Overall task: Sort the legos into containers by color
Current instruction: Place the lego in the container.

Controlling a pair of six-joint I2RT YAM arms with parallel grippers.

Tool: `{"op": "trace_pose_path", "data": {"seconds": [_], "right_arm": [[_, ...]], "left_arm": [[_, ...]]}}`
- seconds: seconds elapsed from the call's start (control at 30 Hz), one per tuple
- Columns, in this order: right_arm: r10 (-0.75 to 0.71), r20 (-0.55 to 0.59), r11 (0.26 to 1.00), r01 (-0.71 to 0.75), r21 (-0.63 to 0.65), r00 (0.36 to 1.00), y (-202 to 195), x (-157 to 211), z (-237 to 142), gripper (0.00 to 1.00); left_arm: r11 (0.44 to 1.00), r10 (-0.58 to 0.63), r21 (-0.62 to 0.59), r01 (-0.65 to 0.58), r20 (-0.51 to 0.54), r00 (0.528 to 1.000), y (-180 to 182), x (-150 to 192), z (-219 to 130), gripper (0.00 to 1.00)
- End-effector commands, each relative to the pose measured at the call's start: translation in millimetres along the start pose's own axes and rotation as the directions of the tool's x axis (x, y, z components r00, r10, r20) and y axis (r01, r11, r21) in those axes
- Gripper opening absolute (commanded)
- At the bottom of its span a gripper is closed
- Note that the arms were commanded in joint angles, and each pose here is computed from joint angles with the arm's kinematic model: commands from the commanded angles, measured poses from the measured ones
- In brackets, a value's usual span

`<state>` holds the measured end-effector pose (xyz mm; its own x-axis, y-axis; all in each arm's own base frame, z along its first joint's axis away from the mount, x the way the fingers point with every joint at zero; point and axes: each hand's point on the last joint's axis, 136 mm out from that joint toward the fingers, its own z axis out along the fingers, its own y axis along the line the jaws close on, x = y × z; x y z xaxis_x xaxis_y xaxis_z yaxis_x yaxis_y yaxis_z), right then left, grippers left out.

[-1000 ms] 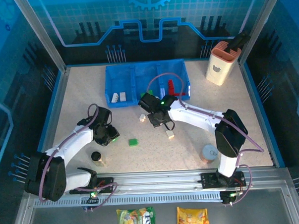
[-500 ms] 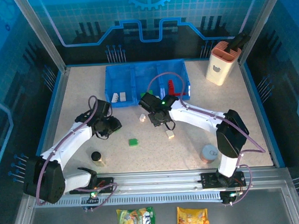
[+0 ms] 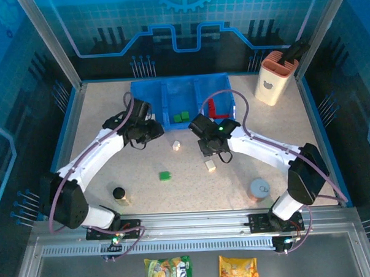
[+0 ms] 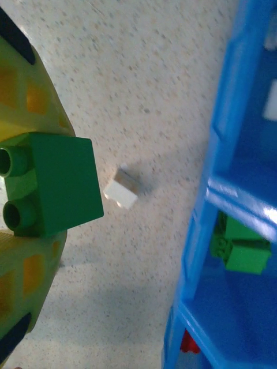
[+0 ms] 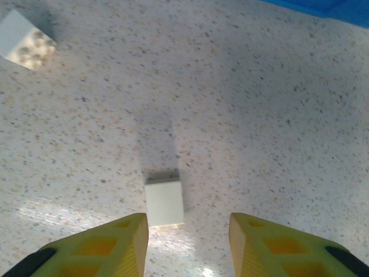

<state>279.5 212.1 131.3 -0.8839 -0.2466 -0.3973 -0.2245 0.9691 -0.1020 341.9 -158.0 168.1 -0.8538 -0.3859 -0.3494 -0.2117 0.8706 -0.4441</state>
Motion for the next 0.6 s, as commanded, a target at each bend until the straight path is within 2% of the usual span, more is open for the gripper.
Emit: {"op": "trace_pose_path", "data": {"seconds": [0.0,0.2,0.57], "right_arm": [[0.064,0.014,0.998,-0.063,-0.026,0.998,-7.4,1.7,-5.5,0.43],[0.074,0.004,0.997,-0.074,-0.015,0.997,-15.1,9.8,-5.6,0.42],[0.087,0.011,0.996,-0.087,-0.017,0.996,-19.3,13.9,-9.4,0.42]], "left_arm": [[0.997,0.075,-0.002,-0.074,0.011,0.997,-21.8,-10.6,3.9,0.24],[0.983,0.181,-0.045,-0.179,0.048,0.982,-61.5,-36.4,25.9,0.23],[0.965,0.250,-0.098,-0.241,0.090,0.964,-101.8,-82.1,80.5,0.22]]}}
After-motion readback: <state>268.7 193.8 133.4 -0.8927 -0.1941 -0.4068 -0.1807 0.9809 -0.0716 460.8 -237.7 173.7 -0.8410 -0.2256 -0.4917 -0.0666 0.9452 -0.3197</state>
